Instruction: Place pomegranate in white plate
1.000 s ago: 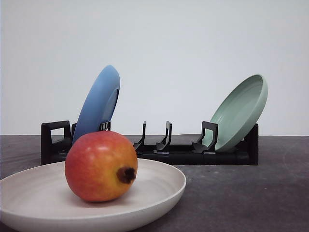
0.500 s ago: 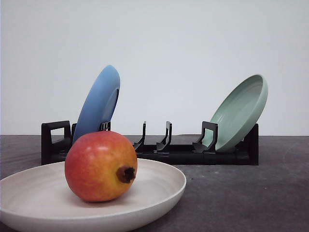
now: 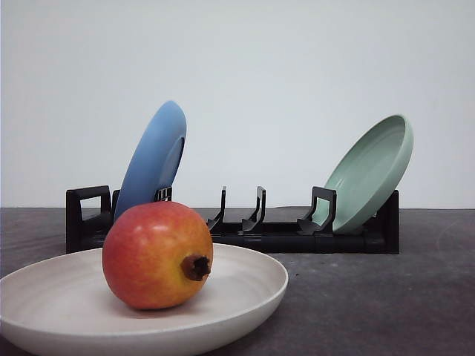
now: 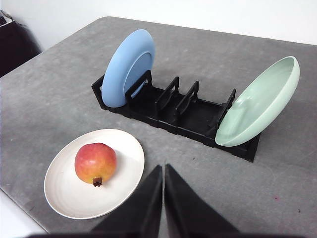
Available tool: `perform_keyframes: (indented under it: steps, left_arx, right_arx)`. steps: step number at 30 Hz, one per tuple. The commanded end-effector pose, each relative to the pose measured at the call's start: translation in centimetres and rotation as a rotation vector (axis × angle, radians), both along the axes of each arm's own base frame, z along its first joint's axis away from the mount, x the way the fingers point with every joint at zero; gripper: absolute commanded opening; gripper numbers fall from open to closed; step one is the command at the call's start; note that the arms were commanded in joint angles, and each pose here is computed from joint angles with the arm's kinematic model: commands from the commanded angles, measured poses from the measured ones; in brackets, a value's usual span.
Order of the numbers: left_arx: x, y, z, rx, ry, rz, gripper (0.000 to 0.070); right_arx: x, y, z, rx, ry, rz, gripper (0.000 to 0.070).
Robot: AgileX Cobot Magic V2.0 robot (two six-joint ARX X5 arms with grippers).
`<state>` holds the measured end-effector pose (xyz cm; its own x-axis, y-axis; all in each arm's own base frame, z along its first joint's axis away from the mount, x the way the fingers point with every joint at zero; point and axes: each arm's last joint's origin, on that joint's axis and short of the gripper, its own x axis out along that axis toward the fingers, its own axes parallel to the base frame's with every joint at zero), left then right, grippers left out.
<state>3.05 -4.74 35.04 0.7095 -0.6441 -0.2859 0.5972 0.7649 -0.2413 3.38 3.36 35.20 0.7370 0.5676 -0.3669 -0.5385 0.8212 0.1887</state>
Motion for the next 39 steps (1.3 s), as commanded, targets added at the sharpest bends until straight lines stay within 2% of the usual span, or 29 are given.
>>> perform_keyframes:
  steps: [1, 7, 11, 14, 18, 23, 30, 39]
  left_arx:
    - [0.5, -0.1, -0.4, 0.074, -0.051, 0.051, 0.0]
    - [2.8, 0.6, -4.5, 0.225, -0.209, 0.297, 0.0]
    - [4.3, 1.7, -9.0, 0.246, -0.24, 0.461, 0.0]
    - [5.0, 2.5, -12.2, 0.238, -0.239, 0.534, 0.0]
    - [5.7, 3.4, -15.6, 0.241, -0.25, 0.596, 0.0]
    - [6.1, 4.0, -18.1, 0.251, -0.237, 0.665, 0.0]
    - [6.5, 4.2, -20.0, 0.265, -0.227, 0.69, 0.0]
    - [6.5, 4.2, -20.1, 0.255, -0.221, 0.691, 0.0]
  right_arx:
    - [0.0, 0.1, 0.3, 0.004, -0.011, 0.009, 0.0]
    - [0.0, 0.1, 0.3, 0.004, -0.011, 0.01, 0.0]
    - [0.0, 0.1, 0.3, 0.004, -0.011, 0.009, 0.0]
    - [0.0, 0.1, 0.3, 0.004, -0.011, 0.01, 0.0]
    - [0.0, 0.1, 0.3, 0.004, -0.011, 0.009, 0.0]
    - [0.0, 0.1, 0.3, 0.004, -0.011, 0.009, 0.0]
    - [0.0, 0.1, 0.3, 0.004, -0.011, 0.009, 0.0]
    - [0.0, 0.1, 0.3, 0.004, -0.011, 0.009, 0.0]
